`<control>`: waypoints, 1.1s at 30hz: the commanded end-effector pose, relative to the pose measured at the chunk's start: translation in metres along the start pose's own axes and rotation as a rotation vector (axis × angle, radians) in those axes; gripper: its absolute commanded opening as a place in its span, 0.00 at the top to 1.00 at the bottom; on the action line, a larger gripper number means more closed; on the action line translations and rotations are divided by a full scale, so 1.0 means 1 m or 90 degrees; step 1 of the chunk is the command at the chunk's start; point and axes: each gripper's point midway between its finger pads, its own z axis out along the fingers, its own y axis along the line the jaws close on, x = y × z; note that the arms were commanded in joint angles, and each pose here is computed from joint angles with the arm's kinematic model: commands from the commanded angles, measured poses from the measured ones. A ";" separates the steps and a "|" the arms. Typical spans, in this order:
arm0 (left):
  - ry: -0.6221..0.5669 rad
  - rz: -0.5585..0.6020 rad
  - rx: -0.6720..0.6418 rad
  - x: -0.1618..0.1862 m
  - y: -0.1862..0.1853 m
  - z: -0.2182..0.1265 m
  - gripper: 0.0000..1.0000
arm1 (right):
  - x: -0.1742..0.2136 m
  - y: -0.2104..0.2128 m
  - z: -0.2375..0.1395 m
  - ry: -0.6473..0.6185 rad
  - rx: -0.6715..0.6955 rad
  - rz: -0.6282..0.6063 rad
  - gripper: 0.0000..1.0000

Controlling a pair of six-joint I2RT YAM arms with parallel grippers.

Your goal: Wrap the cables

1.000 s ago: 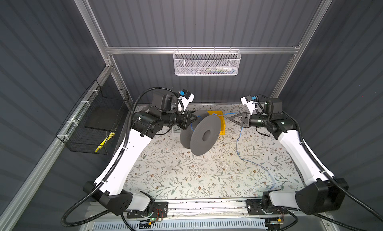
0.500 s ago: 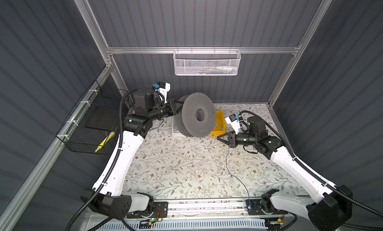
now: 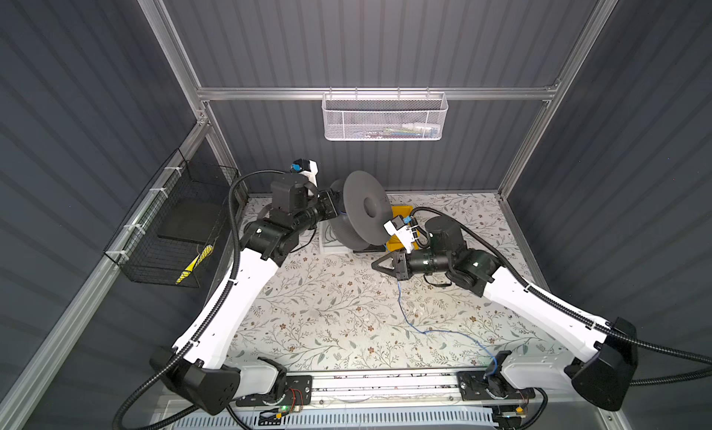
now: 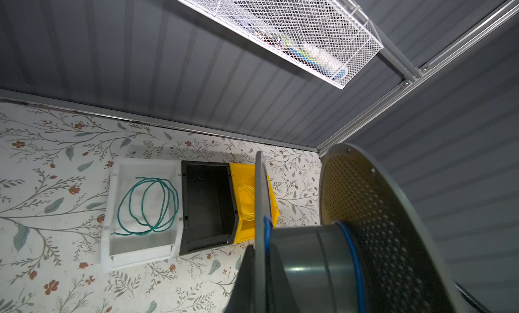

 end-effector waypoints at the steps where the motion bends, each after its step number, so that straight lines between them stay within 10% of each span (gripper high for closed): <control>1: -0.009 0.137 -0.167 -0.007 0.045 0.008 1.00 | -0.025 0.068 -0.024 -0.021 -0.091 -0.086 1.00; 17: 0.180 0.386 -0.154 0.069 0.008 0.022 1.00 | -0.112 0.126 -0.031 0.003 -0.155 -0.121 1.00; 33: 0.112 0.348 -0.301 0.017 0.036 0.022 1.00 | -0.007 0.097 -0.044 0.068 -0.223 -0.012 0.87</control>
